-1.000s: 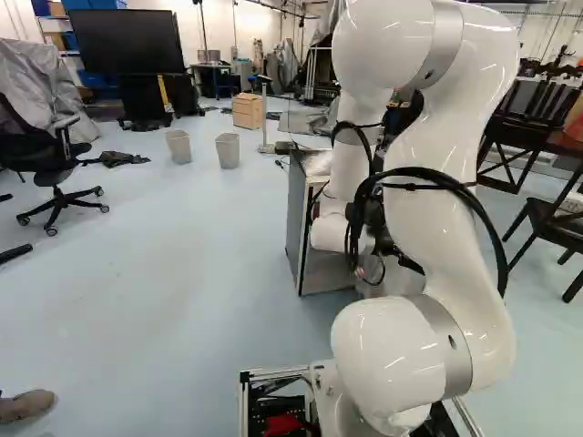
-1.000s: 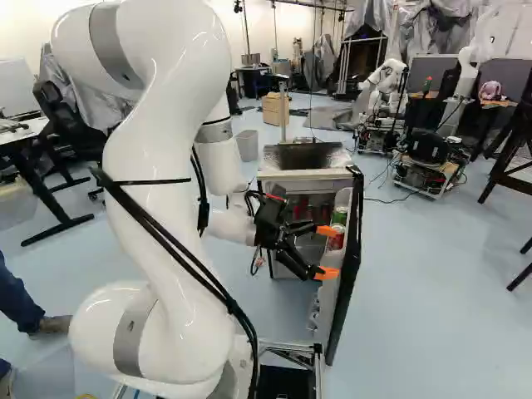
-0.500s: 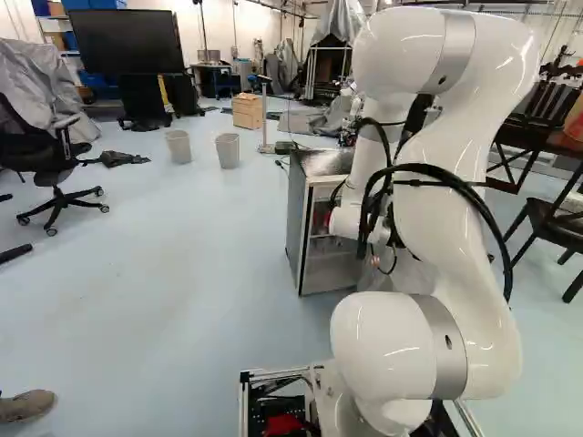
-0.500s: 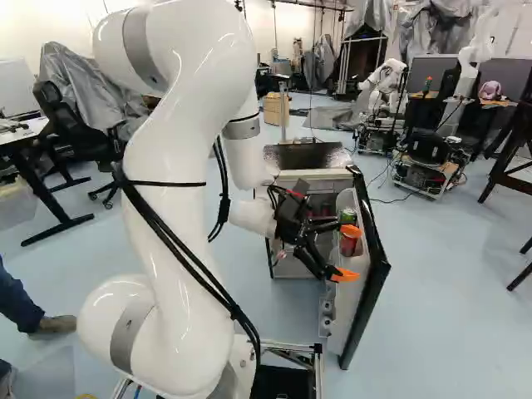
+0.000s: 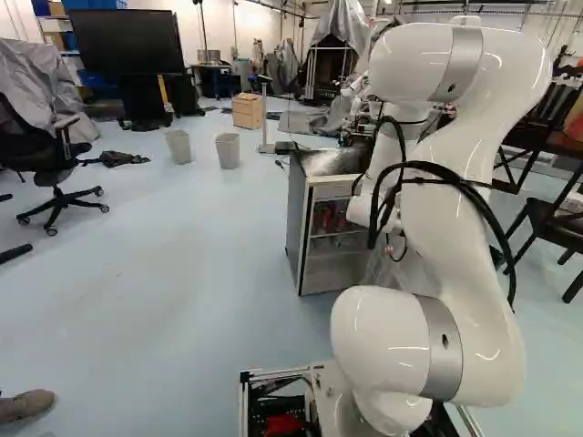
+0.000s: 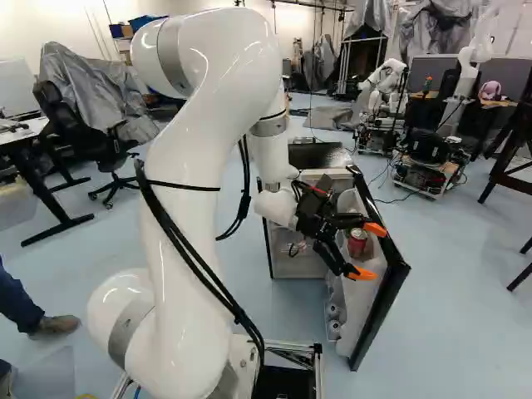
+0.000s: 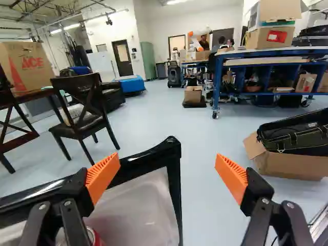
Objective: Grab a drink from the fridge
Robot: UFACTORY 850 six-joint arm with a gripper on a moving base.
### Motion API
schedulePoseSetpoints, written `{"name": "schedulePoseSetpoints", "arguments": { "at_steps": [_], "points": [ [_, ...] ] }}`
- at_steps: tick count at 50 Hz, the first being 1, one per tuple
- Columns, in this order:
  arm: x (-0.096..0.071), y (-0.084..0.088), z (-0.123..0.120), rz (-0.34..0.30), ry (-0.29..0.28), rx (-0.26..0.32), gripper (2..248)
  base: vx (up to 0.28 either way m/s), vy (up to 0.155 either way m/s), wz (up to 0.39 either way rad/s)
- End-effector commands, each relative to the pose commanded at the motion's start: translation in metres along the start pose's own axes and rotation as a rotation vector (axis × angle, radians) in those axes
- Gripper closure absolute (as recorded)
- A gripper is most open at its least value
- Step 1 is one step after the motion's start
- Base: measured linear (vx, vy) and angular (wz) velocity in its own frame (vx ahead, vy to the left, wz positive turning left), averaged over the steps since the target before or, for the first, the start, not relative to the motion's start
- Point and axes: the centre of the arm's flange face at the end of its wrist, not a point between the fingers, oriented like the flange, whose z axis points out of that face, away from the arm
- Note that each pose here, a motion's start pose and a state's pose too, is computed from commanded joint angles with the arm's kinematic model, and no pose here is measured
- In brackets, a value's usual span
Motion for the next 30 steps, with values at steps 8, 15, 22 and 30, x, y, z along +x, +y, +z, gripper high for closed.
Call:
{"name": "schedulePoseSetpoints", "arguments": {
  "at_steps": [8, 15, 22, 30],
  "points": [
    [0.001, -0.016, 0.015, 0.032, 0.002, -0.036, 3, 0.000, 0.000, 0.000],
    [0.002, -0.030, 0.029, 0.060, 0.005, -0.066, 3, 0.000, 0.000, 0.000],
    [0.003, -0.040, 0.042, 0.084, 0.008, -0.092, 3, 0.000, 0.000, 0.000],
    [0.003, -0.042, 0.045, 0.086, 0.009, -0.094, 3, 0.000, 0.000, 0.000]
  ]
}}
